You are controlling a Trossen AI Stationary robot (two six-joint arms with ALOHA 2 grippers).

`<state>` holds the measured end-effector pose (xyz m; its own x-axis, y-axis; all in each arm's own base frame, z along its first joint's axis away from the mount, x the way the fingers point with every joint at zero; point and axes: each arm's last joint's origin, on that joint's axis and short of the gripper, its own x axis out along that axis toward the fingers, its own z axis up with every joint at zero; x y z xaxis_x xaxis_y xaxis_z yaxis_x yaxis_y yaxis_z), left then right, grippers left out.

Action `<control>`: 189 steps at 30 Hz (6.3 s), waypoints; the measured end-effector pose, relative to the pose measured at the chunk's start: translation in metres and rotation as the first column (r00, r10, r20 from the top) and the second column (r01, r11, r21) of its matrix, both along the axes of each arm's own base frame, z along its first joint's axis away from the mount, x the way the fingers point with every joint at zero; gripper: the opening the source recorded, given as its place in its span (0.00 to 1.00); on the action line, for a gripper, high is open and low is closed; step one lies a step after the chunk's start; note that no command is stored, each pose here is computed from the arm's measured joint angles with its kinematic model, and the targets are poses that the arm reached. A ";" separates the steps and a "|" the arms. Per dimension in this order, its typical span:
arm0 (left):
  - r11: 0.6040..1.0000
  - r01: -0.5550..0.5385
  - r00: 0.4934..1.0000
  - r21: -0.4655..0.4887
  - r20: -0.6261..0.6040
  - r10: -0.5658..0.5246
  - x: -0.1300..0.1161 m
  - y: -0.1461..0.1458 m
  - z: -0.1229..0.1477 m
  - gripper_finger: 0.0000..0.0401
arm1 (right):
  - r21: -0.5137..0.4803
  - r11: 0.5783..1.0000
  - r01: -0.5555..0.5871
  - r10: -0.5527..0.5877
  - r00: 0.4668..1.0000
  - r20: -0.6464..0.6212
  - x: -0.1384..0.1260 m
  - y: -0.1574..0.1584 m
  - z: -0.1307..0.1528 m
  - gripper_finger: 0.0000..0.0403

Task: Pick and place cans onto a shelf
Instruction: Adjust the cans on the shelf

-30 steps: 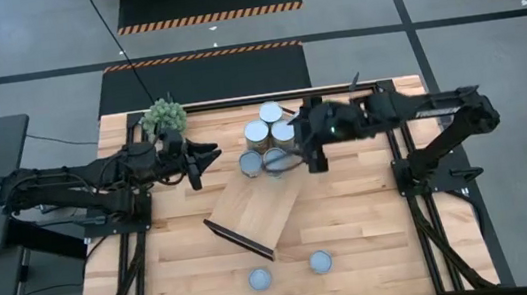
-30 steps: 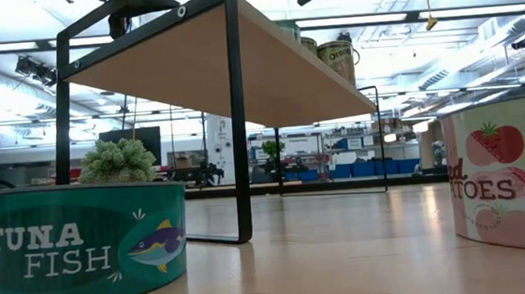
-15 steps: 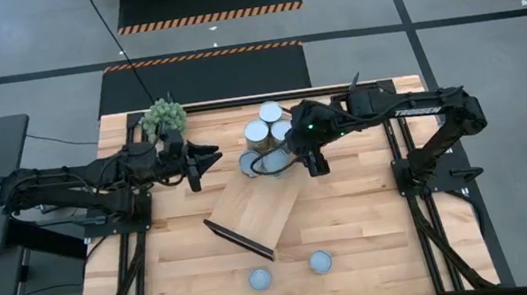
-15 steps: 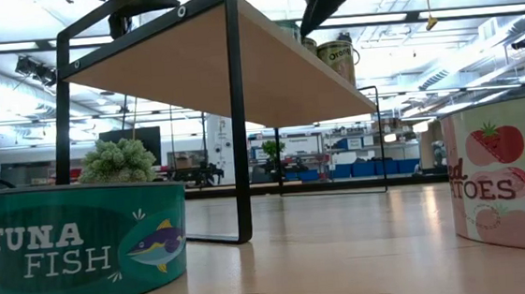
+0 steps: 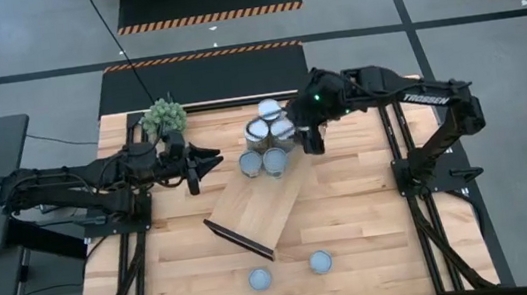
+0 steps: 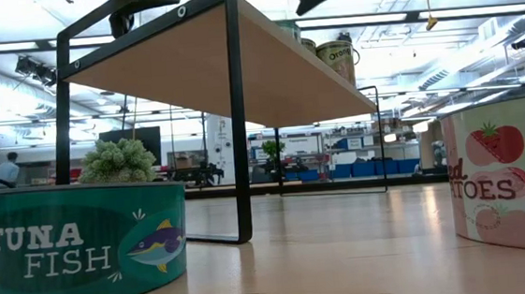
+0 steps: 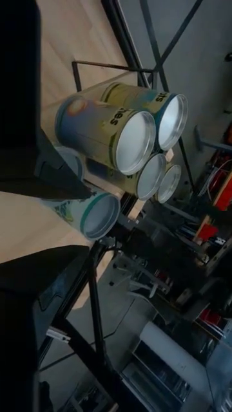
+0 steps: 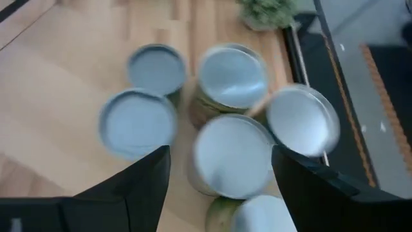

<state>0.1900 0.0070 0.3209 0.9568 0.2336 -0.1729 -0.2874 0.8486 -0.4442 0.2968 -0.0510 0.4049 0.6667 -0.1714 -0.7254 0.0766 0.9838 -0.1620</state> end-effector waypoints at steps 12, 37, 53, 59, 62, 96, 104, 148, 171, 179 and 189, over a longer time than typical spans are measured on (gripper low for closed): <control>0.944 -0.330 0.942 0.024 -0.048 0.331 0.014 0.047 -0.013 0.33 | 0.195 0.971 0.140 -0.147 0.989 0.024 0.003 -0.036 -0.007 0.70; 0.972 -0.231 0.971 -0.035 -0.070 0.228 0.022 0.062 -0.021 0.33 | 0.270 0.963 0.005 0.035 0.989 -0.145 0.019 -0.034 -0.038 0.70; 0.977 -0.212 0.974 -0.005 -0.079 0.211 0.034 0.067 -0.028 0.33 | 0.170 0.984 -0.046 0.067 0.990 -0.123 0.007 -0.019 0.001 0.70; 0.978 -0.210 0.974 0.002 -0.082 0.210 0.034 0.067 -0.028 0.33 | 0.083 0.996 0.015 0.008 0.961 -0.277 -0.015 -0.028 0.008 0.70; 0.978 -0.209 0.974 0.007 -0.083 0.209 0.034 0.067 -0.028 0.33 | 0.050 0.998 0.049 -0.028 0.930 -0.366 -0.025 -0.032 0.005 0.68; 0.970 -0.244 0.962 0.014 -0.127 0.244 0.040 0.072 -0.037 0.33 | -0.043 0.990 0.136 -0.141 0.895 -0.424 -0.018 -0.061 -0.037 0.65; 0.981 -0.193 0.973 0.017 -0.129 0.193 0.040 0.071 -0.037 0.33 | -0.055 0.988 0.145 -0.155 0.892 -0.425 -0.024 -0.061 -0.034 0.65; 0.986 -0.158 0.972 0.060 -0.169 0.166 0.076 0.066 -0.065 0.33 | 0.003 0.973 0.230 -0.225 0.956 -0.191 -0.076 0.024 0.019 0.65; 0.953 -0.302 0.882 0.001 -0.380 0.279 0.114 0.150 -0.016 0.26 | 0.025 0.978 0.209 -0.203 0.968 -0.145 -0.071 0.038 0.021 0.65; 0.979 -0.183 0.881 -0.091 -0.457 0.122 0.137 0.164 -0.013 0.21 | 0.027 0.977 0.210 -0.204 0.968 -0.143 -0.071 0.038 0.021 0.65; 0.990 -0.120 0.876 -0.073 -0.476 0.071 0.143 0.156 -0.014 0.21 | 0.022 0.979 0.203 -0.198 0.970 -0.143 -0.071 0.038 0.022 0.65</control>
